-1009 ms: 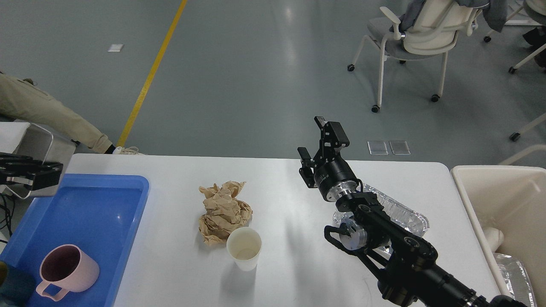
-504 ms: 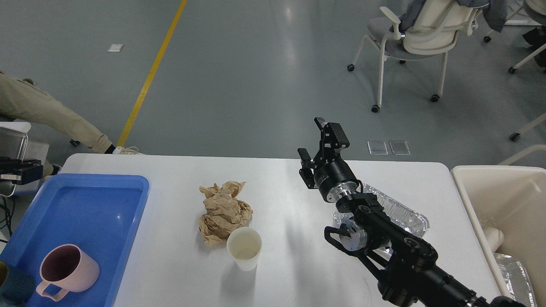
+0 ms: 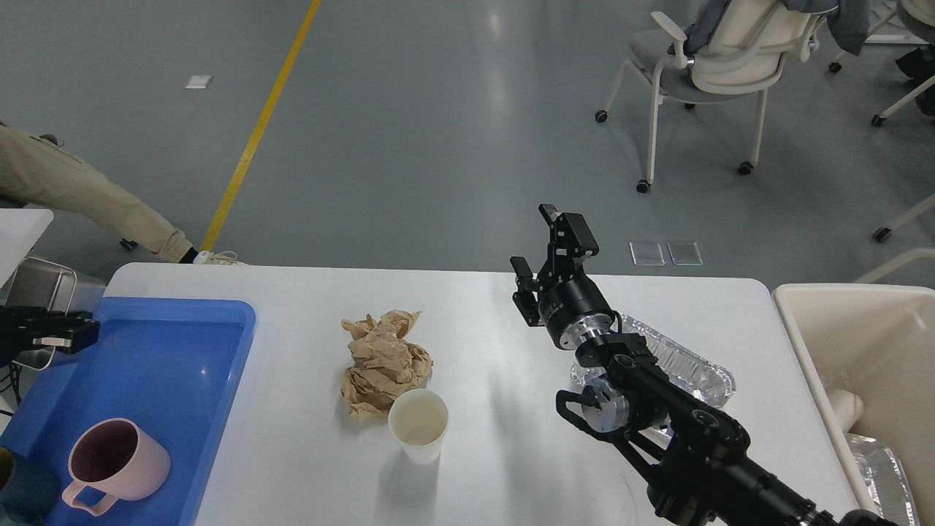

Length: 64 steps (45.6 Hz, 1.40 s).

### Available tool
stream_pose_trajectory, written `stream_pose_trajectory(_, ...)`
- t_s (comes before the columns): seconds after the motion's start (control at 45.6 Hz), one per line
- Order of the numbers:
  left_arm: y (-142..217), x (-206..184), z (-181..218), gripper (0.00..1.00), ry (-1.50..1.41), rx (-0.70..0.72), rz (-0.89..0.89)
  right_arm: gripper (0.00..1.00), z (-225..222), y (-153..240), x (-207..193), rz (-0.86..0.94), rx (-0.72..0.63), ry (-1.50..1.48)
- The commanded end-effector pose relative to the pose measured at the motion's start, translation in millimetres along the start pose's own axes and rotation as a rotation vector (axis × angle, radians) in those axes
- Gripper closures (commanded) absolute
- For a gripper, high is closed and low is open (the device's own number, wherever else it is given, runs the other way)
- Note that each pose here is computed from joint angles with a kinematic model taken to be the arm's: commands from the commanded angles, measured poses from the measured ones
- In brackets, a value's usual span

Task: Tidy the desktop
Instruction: 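Lower the metal tin into the blue tray and release it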

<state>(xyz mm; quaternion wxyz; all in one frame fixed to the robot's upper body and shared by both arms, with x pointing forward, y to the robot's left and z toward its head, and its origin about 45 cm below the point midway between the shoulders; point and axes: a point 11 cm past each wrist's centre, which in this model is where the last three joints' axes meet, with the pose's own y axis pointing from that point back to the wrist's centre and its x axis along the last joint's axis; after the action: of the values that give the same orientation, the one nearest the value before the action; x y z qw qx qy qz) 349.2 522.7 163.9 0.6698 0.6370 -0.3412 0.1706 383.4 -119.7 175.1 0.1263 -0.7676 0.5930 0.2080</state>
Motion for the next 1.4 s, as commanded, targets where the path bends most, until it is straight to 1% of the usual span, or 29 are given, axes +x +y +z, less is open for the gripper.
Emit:
stream_pose_trajectory(0.0,-12.5,-6.5,6.9,0.98,-0.048,0.000,-0.021,0.00,0.6,0.3,-0.1,0.000,-0.001,0.000)
stream_pose_trajectory(0.197,-31.0,-13.3,22.2,0.98,-0.130,-0.018,-0.049,0.00,0.2,0.2,-0.1,-0.001,0.000,-0.001)
stream_pose_trajectory(0.526,-40.5,-37.3,29.0,0.97,-0.193,-0.022,-0.104,0.00,0.8,0.3,0.3,0.001,-0.002,0.001)
stream_pose_trajectory(0.789,-48.4,-41.5,33.6,0.97,-0.263,-0.019,-0.126,0.00,0.4,0.2,0.5,0.002,-0.001,0.000)
stream_pose_trajectory(0.899,-50.1,-44.4,36.2,0.94,-0.260,-0.024,-0.128,0.00,0.8,0.3,0.3,0.001,-0.002,0.001)
stream_pose_trajectory(1.118,-51.1,-40.6,37.4,0.80,-0.239,-0.024,-0.094,0.00,0.8,0.3,0.1,-0.001,-0.002,0.000)
stream_pose_trajectory(1.206,-51.1,-40.2,37.4,0.68,-0.235,-0.024,-0.091,0.00,0.8,0.3,0.1,-0.001,-0.002,0.000)
stream_pose_trajectory(1.316,-51.4,-37.9,37.6,0.44,-0.220,-0.022,-0.076,0.00,0.8,0.3,0.1,-0.001,-0.002,0.000)
stream_pose_trajectory(1.381,-51.6,-35.3,37.5,0.26,-0.189,-0.018,-0.054,0.00,0.8,0.3,0.3,0.001,-0.002,0.001)
